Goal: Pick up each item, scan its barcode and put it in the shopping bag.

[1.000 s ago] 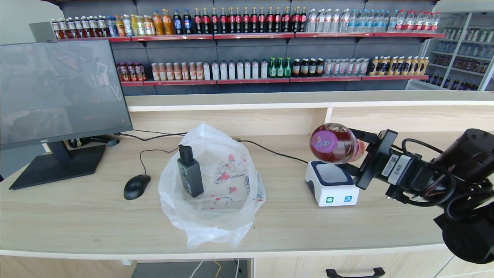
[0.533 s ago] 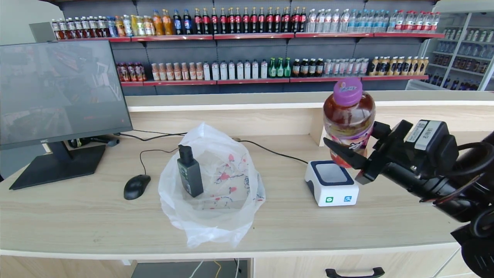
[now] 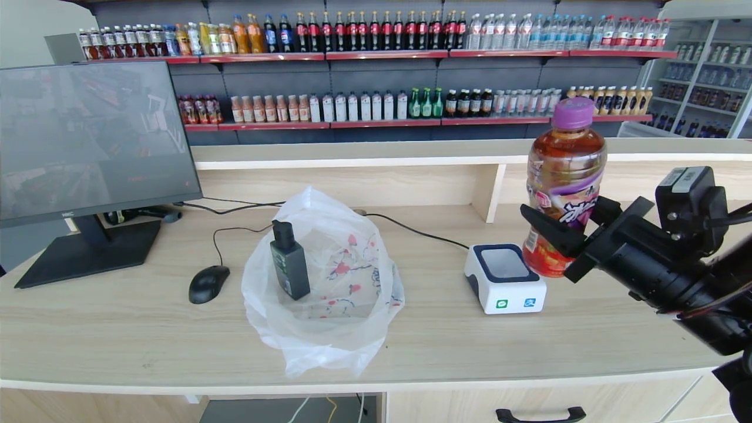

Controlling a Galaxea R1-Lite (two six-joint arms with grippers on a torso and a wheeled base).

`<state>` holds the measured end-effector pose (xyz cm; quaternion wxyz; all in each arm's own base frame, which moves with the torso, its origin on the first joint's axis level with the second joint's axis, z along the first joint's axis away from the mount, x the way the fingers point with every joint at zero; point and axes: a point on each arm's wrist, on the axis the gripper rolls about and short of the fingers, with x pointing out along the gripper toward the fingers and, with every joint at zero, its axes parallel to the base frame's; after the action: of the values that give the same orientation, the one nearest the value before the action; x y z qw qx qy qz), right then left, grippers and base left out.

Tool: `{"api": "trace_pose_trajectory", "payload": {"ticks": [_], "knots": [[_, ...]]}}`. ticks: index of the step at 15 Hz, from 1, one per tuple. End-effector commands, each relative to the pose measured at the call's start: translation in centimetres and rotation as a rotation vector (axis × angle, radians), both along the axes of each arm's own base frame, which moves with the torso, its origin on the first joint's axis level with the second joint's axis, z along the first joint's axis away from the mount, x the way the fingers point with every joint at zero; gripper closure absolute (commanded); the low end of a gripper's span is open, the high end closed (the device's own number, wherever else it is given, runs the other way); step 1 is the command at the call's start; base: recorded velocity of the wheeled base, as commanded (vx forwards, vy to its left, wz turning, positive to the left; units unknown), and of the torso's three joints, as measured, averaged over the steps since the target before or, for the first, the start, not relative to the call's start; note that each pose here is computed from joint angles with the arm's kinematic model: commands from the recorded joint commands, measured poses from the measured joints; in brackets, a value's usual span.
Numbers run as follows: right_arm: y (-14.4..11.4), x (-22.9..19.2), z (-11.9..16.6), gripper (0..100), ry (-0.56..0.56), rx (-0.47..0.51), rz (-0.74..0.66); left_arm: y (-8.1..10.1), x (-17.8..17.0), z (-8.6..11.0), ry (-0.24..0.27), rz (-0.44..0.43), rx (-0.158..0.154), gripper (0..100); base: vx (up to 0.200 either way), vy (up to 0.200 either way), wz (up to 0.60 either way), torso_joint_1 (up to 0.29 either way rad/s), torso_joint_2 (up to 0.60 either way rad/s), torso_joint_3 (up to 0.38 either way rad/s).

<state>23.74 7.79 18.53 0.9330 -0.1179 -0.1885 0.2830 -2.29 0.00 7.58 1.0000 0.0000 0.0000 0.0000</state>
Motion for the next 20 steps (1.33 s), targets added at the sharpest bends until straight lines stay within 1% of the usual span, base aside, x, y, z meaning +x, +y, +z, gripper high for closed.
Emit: {"api": "trace_pose_trajectory", "payload": {"ticks": [1,3,6,8,19,20], "knots": [[-0.1,0.5,-0.4,100,0.015,-0.006,-0.01,0.0,0.0,0.0,-0.002,0.0,0.0,100,0.0,0.0,0.0,0.0,0.0,0.0],[-0.7,0.3,-1.3,100,0.051,-0.017,-0.031,0.0,0.0,0.0,0.0,0.0,-0.002,100,0.0,0.0,0.0,0.0,0.0,0.0],[-1.6,0.5,-1.1,100,0.046,-0.014,-0.067,0.0,0.0,0.0,0.0,0.0,-0.003,100,0.0,0.0,0.0,0.0,0.0,0.0],[-1.5,0.6,-1.1,100,0.045,-0.013,-0.067,0.0,0.0,0.0,0.0,0.0,-0.005,100,0.0,0.0,0.0,0.0,0.0,0.0],[-1.7,0.2,-1.2,100,0.058,-0.007,-0.066,0.0,0.0,0.0,0.0,0.0,-0.008,100,0.0,0.2,0.0,0.006,0.0,0.002],[-1.7,0.1,-1.3,100,0.06,-0.007,-0.066,0.0,0.0,0.0,0.0,0.0,-0.006,100,0.0,0.0,0.0,0.0,0.0,0.0]]}}
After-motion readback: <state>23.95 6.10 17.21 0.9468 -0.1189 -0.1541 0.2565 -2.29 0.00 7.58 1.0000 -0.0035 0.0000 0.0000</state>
